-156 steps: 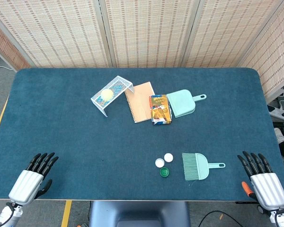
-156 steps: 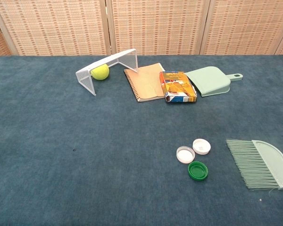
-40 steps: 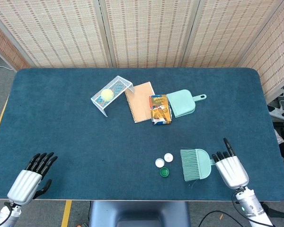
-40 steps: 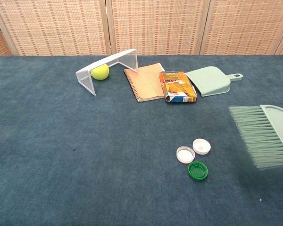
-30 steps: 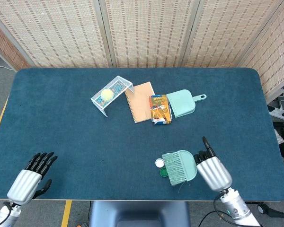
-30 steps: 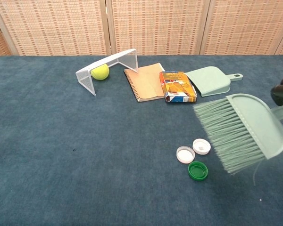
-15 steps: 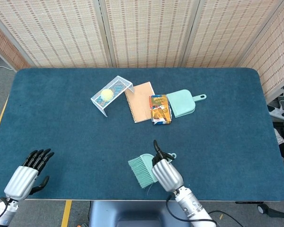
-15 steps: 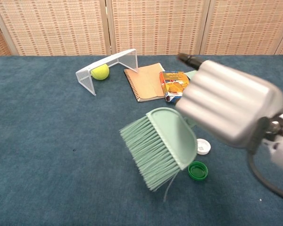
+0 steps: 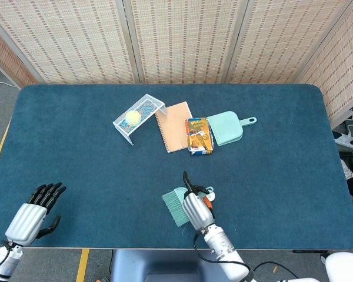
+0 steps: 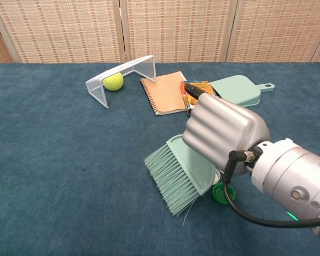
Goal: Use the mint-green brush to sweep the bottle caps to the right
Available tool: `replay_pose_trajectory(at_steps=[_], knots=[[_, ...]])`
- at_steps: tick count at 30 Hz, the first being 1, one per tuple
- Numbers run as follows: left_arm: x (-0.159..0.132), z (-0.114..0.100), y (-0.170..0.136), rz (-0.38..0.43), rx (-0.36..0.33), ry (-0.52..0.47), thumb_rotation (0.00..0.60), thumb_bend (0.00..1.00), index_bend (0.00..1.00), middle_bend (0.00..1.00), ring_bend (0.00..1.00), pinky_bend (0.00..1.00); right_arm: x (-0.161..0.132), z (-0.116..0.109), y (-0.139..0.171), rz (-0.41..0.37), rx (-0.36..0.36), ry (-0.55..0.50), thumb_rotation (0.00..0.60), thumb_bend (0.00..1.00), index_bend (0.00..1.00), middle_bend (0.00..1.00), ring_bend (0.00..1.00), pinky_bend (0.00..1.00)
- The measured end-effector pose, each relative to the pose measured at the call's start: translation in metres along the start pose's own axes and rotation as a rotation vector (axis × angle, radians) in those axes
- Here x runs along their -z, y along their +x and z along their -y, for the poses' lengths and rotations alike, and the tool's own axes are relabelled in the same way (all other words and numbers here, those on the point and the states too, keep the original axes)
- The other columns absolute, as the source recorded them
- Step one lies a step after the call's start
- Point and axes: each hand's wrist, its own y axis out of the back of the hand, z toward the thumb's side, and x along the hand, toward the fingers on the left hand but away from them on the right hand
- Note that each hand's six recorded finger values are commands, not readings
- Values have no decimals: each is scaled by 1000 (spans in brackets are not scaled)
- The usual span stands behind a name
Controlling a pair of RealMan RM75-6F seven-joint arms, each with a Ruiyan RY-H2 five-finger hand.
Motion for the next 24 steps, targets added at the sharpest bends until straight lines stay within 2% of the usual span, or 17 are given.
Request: replay_pose_trajectory(at_steps=[13,21,24], knots=[[0,4,2,-9,8,12,600,454,0,0,0,74,10,69,4,22,-142,150,600,598,994,873,598,0],[-1,5,3,-10,11,19,600,455,0,0,0,74,19,91,6,34,-176,187,600,598,994,873,598,0],[-1,8,3,-11,17,29,600,455,0,0,0,74,24,110,7,42,-216,206,600,598,994,873,598,0]])
